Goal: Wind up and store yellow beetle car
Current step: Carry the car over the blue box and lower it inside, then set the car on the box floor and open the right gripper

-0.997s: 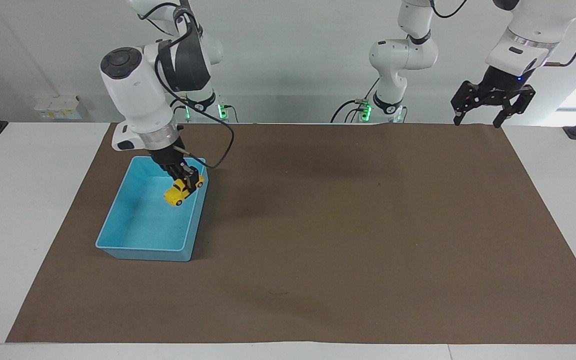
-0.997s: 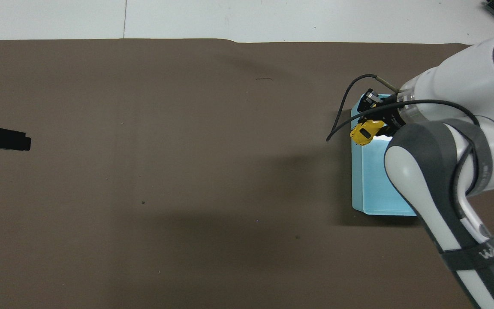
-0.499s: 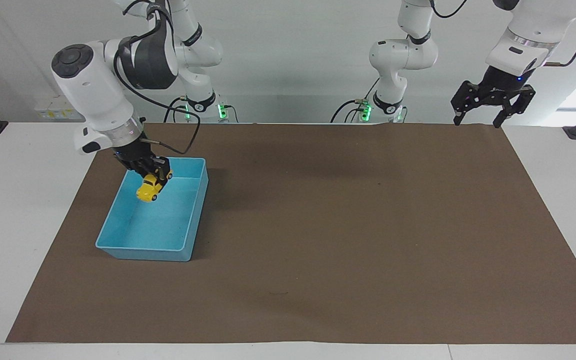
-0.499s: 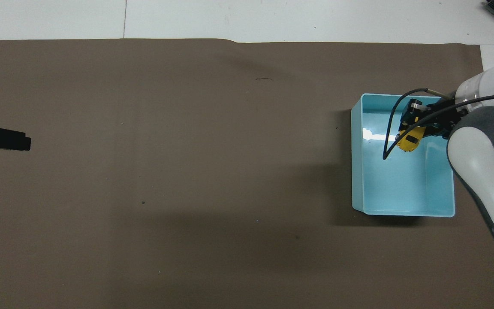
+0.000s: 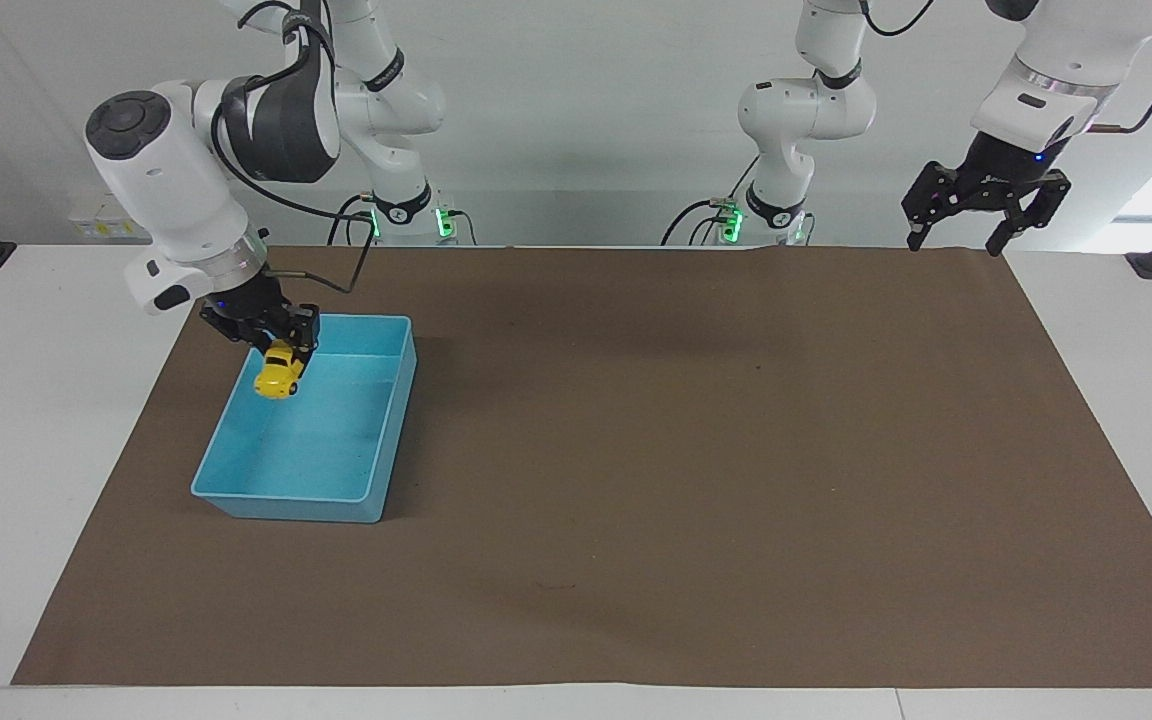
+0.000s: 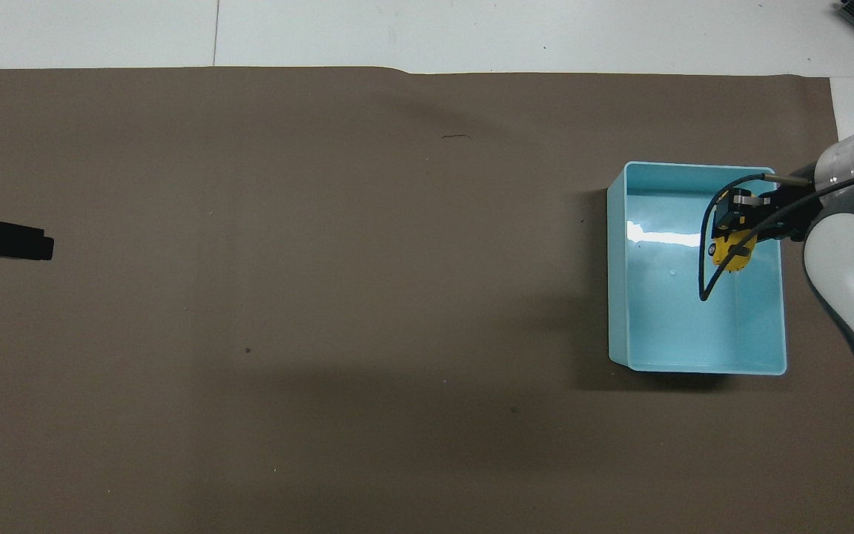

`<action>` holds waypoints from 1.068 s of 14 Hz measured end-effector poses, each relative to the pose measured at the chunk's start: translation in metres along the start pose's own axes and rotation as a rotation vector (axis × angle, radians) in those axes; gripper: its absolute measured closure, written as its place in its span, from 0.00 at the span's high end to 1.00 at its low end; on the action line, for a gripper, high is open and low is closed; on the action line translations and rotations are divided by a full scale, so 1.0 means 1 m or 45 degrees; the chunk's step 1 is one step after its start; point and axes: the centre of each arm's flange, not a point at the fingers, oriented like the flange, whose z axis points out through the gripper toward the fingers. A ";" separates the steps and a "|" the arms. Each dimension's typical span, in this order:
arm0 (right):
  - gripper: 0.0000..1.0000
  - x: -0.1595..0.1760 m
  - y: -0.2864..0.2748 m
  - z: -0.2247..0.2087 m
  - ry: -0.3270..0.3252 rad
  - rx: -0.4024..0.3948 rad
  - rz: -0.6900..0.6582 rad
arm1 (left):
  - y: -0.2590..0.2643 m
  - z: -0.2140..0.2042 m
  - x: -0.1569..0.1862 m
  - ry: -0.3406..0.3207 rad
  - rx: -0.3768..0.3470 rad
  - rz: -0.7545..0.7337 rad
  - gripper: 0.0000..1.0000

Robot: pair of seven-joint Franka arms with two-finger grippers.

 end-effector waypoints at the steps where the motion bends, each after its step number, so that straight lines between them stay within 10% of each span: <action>1: 0.46 -0.001 0.000 0.012 0.004 -0.001 -0.001 | 0.000 0.000 0.000 0.000 0.000 0.000 1.00; 15: 0.46 -0.027 0.005 0.136 0.037 -0.002 -0.076 | 0.000 0.000 0.000 0.000 0.000 0.000 1.00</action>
